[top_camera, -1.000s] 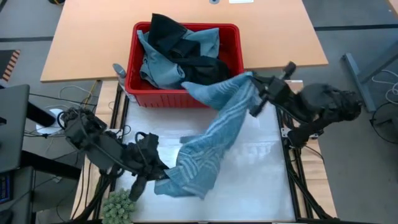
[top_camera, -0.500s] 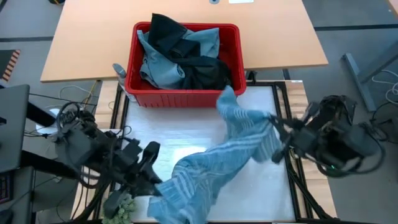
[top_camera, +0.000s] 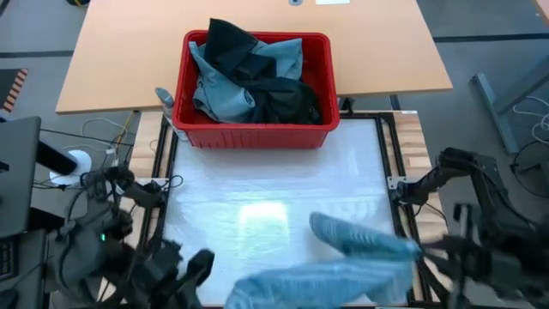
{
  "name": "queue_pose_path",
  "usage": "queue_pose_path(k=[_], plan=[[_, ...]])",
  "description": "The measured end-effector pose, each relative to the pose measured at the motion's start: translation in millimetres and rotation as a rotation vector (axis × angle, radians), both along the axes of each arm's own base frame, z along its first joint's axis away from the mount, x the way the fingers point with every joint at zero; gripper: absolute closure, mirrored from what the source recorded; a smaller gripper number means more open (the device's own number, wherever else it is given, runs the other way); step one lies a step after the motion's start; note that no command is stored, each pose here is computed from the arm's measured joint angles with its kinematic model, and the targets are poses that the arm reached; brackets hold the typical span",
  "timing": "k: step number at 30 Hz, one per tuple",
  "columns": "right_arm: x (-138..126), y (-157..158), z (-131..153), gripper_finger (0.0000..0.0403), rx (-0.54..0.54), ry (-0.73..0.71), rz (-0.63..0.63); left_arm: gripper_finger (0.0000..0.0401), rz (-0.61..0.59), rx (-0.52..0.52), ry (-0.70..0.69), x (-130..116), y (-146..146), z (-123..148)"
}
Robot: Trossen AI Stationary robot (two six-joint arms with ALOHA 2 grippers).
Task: Fold Laundry from Bin
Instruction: Fold the light blue shirt
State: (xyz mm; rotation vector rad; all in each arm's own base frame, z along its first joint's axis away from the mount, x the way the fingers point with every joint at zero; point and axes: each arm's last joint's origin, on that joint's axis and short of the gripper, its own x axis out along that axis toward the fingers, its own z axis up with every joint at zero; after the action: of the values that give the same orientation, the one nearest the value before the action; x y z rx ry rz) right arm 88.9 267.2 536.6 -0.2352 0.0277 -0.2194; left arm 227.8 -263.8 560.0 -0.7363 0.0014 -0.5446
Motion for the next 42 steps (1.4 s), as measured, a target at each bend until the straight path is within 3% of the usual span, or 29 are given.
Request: queue_pose_path(k=[6,10,13,17,21,25,30,34,35,37,39,42], plan=[[-4,49,-6,0.0382,0.02,-0.028,0.078,0.0401,-0.072,-0.11,0.015,-16,-32,-5],[3,83,-13,0.0382,-0.01,-0.045,0.114,0.0401,-0.099,-0.086,-0.05,-37,-53,-5],[11,85,-2,0.0382,0.017,-0.048,0.081,0.0401,-0.068,-0.049,-0.059,-54,-62,-5],[25,87,-2,0.0382,-0.004,-0.047,0.049,0.0401,0.1,0.086,-0.068,-69,-56,-3],[47,82,-6,0.0382,-0.055,-0.023,-0.024,0.0401,0.402,0.142,0.017,-76,-34,3],[82,48,3,0.0382,-0.009,0.0,-0.193,0.0401,0.687,0.253,0.124,-76,-4,1],[109,-16,14,0.0382,0.016,-0.009,-0.355,0.0401,0.761,0.29,0.253,-68,62,-10],[89,-75,4,0.0382,0.171,-0.079,-0.407,0.0401,0.868,0.214,0.535,-59,114,-44],[80,-90,-3,0.0382,0.228,-0.093,-0.388,0.0401,0.896,0.166,0.563,-52,119,-48],[62,-122,-21,0.0382,0.346,-0.086,-0.361,0.0401,0.859,0.253,0.585,-41,127,-54],[51,-143,-40,0.0382,0.446,-0.059,-0.373,0.0401,0.799,0.223,0.585,-34,133,-55],[48,-157,-64,0.0382,0.506,-0.005,-0.412,0.0401,0.801,0.235,0.638,-32,146,-69]])
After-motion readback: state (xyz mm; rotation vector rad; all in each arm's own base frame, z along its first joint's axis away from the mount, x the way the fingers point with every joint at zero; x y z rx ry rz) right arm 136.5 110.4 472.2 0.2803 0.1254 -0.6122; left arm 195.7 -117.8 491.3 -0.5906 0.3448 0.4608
